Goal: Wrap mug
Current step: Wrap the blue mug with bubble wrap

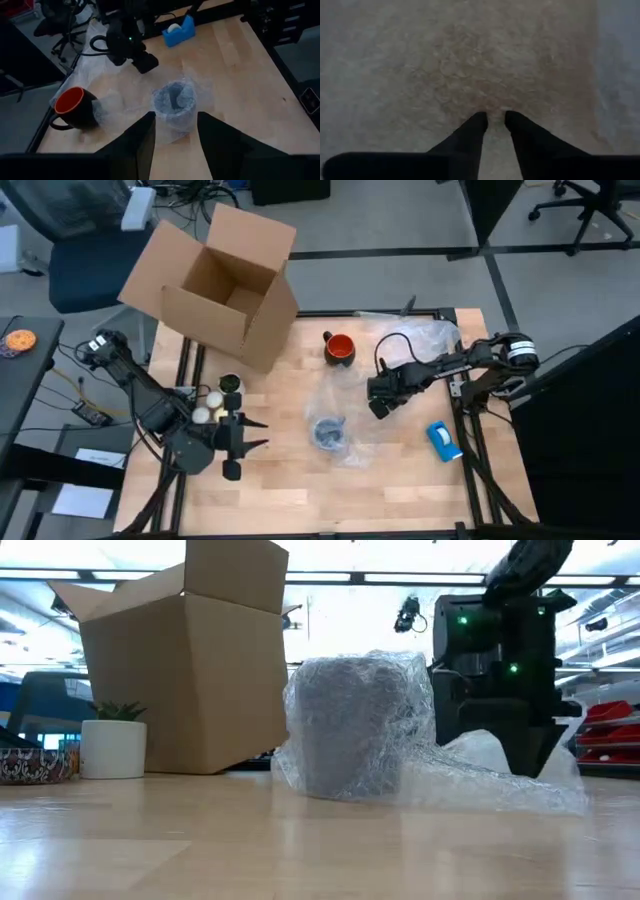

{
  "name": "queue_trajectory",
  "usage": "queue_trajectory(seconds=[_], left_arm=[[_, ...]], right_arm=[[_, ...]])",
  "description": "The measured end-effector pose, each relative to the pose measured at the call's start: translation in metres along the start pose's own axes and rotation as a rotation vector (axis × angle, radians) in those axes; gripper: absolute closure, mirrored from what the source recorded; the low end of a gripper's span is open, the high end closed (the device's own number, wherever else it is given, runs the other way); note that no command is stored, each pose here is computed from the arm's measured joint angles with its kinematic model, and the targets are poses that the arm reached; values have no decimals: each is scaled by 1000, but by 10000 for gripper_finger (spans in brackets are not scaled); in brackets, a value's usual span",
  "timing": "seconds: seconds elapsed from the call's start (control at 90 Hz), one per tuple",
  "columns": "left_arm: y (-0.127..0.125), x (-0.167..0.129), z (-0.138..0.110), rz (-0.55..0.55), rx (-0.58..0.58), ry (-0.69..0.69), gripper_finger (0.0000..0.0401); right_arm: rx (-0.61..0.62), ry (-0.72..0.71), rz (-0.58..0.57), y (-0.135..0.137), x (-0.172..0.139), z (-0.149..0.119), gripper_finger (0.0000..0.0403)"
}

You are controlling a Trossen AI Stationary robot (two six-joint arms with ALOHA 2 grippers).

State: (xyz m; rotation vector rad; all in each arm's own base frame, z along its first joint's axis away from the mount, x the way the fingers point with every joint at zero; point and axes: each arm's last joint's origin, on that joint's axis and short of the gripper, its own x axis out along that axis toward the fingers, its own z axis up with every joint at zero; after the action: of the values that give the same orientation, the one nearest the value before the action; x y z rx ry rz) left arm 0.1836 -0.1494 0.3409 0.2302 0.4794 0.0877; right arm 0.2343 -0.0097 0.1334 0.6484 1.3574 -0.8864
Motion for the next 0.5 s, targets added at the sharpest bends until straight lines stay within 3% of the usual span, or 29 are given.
queue_trajectory(seconds=[0.289, 0.4, 0.5], left_arm=[[0, 0, 0, 1, 0, 0, 272], [0, 0, 0, 1, 0, 0, 272], [0, 0, 0, 1, 0, 0, 272]], right_arm=[[10, -37, 50, 5, 0, 3, 224], [14, -46, 65, 6, 1, 4, 222], [17, -57, 82, 8, 1, 5, 245]])
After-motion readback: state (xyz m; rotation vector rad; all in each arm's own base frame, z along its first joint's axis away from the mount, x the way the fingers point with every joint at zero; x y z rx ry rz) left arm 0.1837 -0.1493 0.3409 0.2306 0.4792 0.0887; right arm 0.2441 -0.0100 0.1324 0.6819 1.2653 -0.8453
